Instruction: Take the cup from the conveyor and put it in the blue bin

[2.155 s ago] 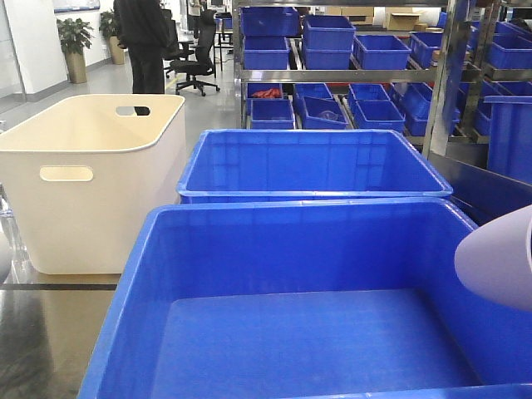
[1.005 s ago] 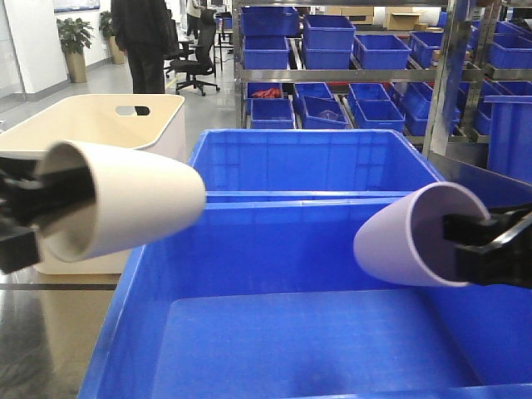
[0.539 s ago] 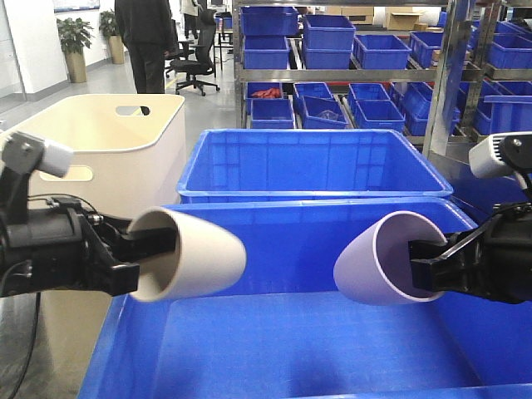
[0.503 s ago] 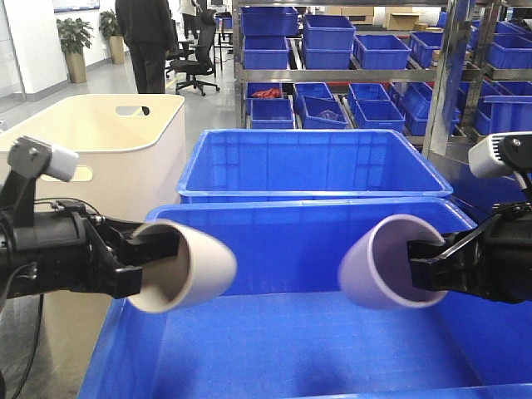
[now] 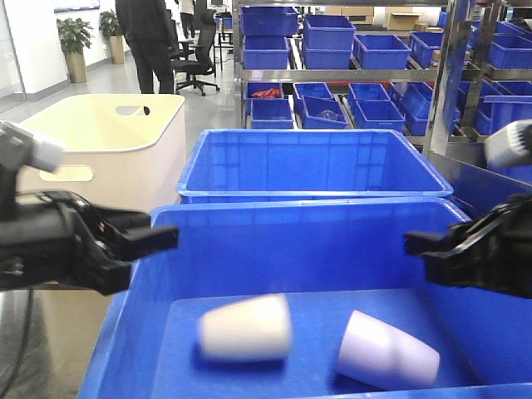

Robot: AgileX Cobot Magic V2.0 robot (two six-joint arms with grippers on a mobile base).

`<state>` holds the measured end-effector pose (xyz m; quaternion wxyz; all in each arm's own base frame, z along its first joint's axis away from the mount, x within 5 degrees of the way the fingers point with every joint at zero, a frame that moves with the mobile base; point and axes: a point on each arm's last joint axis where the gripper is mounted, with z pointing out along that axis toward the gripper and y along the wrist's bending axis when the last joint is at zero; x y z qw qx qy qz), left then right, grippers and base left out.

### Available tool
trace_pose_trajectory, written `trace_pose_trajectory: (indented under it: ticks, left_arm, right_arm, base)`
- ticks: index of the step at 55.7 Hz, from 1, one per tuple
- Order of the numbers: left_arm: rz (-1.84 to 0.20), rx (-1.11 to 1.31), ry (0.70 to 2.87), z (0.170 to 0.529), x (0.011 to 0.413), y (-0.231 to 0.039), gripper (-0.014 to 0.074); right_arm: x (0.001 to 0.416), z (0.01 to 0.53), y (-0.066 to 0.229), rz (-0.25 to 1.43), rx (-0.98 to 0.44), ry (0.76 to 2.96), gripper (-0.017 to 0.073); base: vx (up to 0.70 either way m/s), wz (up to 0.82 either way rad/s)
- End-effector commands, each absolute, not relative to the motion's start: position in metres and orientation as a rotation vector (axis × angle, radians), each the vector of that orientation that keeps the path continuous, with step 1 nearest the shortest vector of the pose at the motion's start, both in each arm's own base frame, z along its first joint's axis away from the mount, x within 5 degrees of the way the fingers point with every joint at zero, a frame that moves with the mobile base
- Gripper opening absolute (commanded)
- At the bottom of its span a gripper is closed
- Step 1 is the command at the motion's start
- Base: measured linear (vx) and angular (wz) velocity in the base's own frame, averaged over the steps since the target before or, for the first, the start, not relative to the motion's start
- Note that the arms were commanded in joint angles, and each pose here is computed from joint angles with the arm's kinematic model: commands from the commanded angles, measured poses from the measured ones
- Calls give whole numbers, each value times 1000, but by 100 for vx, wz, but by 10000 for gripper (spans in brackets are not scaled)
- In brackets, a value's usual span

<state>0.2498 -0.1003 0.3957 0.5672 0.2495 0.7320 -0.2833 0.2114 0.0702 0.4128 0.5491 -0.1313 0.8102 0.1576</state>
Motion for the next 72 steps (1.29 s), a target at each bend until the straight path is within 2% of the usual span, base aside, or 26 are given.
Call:
trace_pose_trajectory:
  ticks: [1,13,24,53,57,65,72]
  left_arm:
    - [-673,551,1578,433,222,-95,298]
    - [-630,545,1441,463,180,-85,122]
    - [-623,553,1386,473,161,-82,42]
    - [-620,549,1385,473,161,-82,31]
    - [-568,559,1390,472,161,-80,31]
    - [-490,427,1378,477,127,-61,31]
    - [-415,252,1411,444,95,-40,31]
  right_arm:
    - [190,446,62,358,-283,1734,281]
    - [153,467,53,355,-282,1616,95]
    - [137,474,49,356,-279,1569,13]
    - [135,475,49,356,-278,1563,-6]
    - [135,475,49,356,-278,1563,-6]
    - [135,475,49,356,-279,1564,-6]
    - [135,475,49,356,-279,1564,-6]
  base:
    - [0,0]
    - [0,0]
    - [0,0]
    - [0,0]
    - [0,0]
    - [0,0]
    - [0,0]
